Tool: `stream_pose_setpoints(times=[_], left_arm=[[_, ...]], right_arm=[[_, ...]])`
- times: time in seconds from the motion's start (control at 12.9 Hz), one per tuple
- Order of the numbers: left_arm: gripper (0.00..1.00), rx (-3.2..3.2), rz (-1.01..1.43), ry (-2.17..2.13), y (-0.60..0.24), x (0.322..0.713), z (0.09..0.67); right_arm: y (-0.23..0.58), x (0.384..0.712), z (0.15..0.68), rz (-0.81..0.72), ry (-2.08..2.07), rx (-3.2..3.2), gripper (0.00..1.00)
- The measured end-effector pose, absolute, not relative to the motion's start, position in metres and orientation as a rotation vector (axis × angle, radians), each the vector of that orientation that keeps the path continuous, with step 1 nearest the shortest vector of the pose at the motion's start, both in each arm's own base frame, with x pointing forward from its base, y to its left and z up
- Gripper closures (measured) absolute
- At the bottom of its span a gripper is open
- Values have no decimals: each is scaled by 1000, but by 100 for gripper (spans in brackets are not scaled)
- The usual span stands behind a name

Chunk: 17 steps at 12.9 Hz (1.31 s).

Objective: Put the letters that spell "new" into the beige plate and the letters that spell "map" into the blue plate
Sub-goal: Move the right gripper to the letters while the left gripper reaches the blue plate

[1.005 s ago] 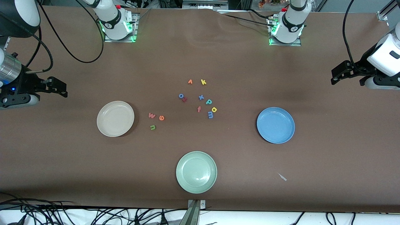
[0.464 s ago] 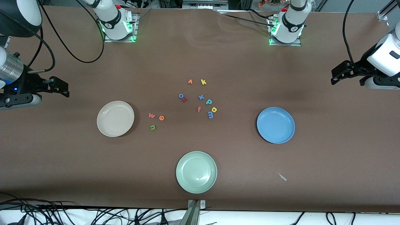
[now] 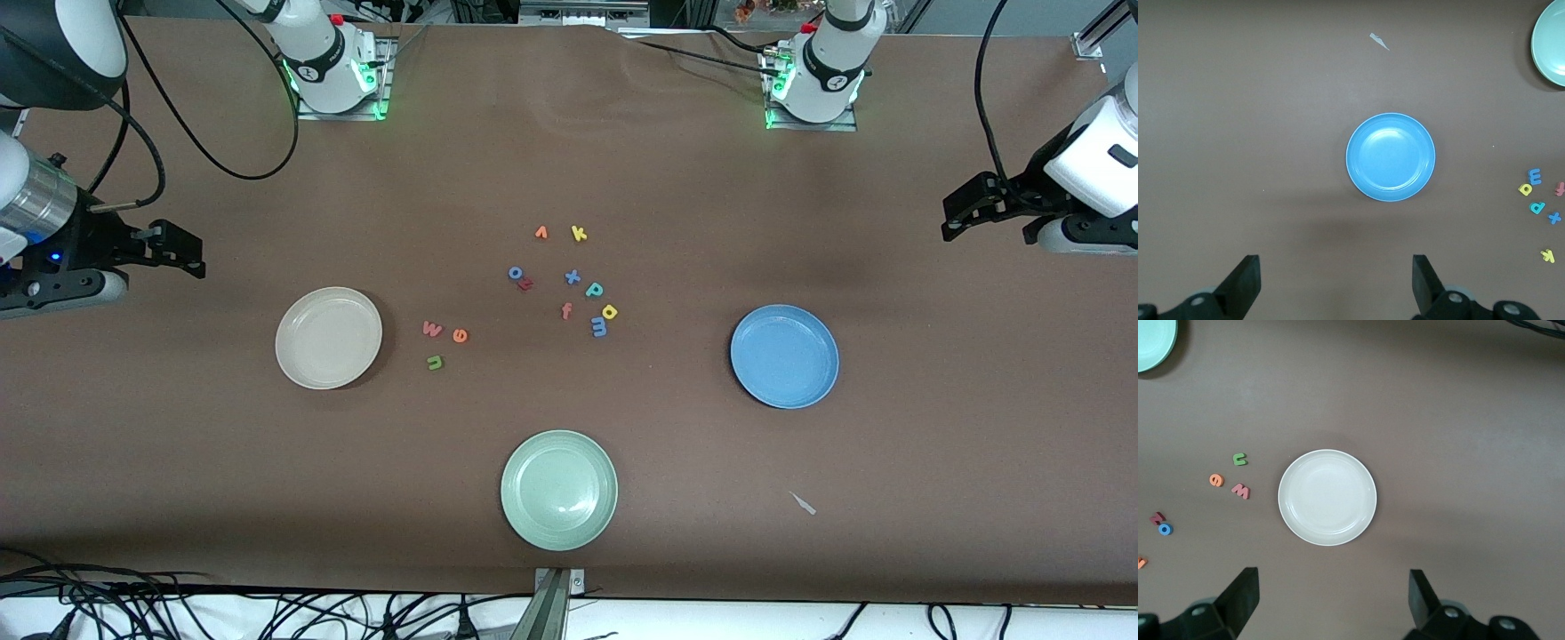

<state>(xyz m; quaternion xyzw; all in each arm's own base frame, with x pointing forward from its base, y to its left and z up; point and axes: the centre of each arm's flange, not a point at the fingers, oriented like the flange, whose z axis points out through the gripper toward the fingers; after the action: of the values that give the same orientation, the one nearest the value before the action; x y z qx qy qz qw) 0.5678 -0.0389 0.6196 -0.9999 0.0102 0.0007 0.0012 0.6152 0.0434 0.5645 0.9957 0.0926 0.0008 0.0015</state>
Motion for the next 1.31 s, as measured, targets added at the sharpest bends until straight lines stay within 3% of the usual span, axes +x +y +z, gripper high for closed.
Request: stream_pose_setpoints(times=[0.62, 1.31], left_arm=[[0, -3139, 2, 32, -39, 568, 620], [0, -3139, 2, 33, -39, 568, 620]], right_arm=[[60, 626, 545, 6, 323, 3121, 0], [121, 634, 445, 40, 70, 3161, 0]])
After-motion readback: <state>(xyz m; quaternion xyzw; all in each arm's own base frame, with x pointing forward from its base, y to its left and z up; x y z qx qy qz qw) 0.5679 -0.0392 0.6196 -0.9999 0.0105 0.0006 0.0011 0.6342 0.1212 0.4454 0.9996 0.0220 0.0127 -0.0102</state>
